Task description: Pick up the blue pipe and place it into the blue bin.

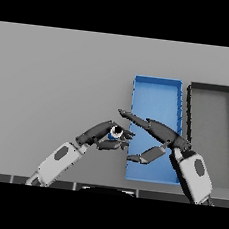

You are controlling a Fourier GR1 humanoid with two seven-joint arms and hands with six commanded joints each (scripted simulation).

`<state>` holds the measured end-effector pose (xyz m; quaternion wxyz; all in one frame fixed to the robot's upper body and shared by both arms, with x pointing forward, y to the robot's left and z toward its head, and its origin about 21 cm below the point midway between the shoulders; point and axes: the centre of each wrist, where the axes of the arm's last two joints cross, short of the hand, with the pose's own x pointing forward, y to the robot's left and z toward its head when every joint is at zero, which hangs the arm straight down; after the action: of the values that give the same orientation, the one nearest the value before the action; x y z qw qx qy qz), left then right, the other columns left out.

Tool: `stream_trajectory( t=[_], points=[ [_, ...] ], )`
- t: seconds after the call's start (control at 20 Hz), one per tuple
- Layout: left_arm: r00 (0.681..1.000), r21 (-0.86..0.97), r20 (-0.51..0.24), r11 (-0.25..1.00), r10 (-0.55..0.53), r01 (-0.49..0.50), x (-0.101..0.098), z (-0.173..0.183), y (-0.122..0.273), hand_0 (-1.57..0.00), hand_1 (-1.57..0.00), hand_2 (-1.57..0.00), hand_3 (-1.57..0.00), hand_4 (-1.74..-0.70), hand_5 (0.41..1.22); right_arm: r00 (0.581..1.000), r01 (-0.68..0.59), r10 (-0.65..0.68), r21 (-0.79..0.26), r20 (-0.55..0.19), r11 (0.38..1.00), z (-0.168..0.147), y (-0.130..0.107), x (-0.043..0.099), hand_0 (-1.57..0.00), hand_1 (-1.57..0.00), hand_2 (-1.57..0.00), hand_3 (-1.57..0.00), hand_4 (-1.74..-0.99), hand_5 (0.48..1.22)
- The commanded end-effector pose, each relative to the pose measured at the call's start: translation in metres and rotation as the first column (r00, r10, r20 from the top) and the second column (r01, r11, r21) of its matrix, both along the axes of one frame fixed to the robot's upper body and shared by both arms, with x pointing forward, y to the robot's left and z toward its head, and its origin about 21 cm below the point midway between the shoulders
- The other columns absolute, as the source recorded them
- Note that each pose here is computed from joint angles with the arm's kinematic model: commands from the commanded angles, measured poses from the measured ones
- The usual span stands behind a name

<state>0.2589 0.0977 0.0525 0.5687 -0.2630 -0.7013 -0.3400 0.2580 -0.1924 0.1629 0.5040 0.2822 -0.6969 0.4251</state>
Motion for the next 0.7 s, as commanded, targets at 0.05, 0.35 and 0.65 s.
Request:
stream_trajectory(
  t=[0.05, 0.35, 0.65],
  points=[
    [1.0, -0.022, 0.018, 1.0, -0.019, 0.02, -0.004, -0.002, 0.001, -1.57, -1.57, -1.57, -1.47, -1.67, 1.221, 0.999, -0.049, 0.049, -0.013, 0.019, 0.999, 0.004, 0.012, 0.003, 0.0, 0.0, 0.0, 0.0, -1.288, 0.502],
    [0.999, 0.002, 0.017, 0.999, -0.035, 0.035, 0.003, -0.005, 0.001, -1.57, -1.57, -1.57, -1.54, -1.51, 1.221, 0.992, -0.119, 0.121, -0.068, 0.023, 0.991, 0.006, 0.053, 0.015, 0.0, 0.0, 0.0, 0.0, -1.218, 0.509],
    [1.0, 0.048, 0.03, 0.999, -0.006, 0.004, 0.004, -0.003, -0.001, -1.57, -1.57, -1.57, -1.19, -1.6, 1.221, 0.984, -0.174, 0.176, -0.128, -0.001, 0.976, 0.011, 0.08, 0.028, -0.26, -0.3, -0.31, -0.25, -1.348, 0.477]
  ],
)
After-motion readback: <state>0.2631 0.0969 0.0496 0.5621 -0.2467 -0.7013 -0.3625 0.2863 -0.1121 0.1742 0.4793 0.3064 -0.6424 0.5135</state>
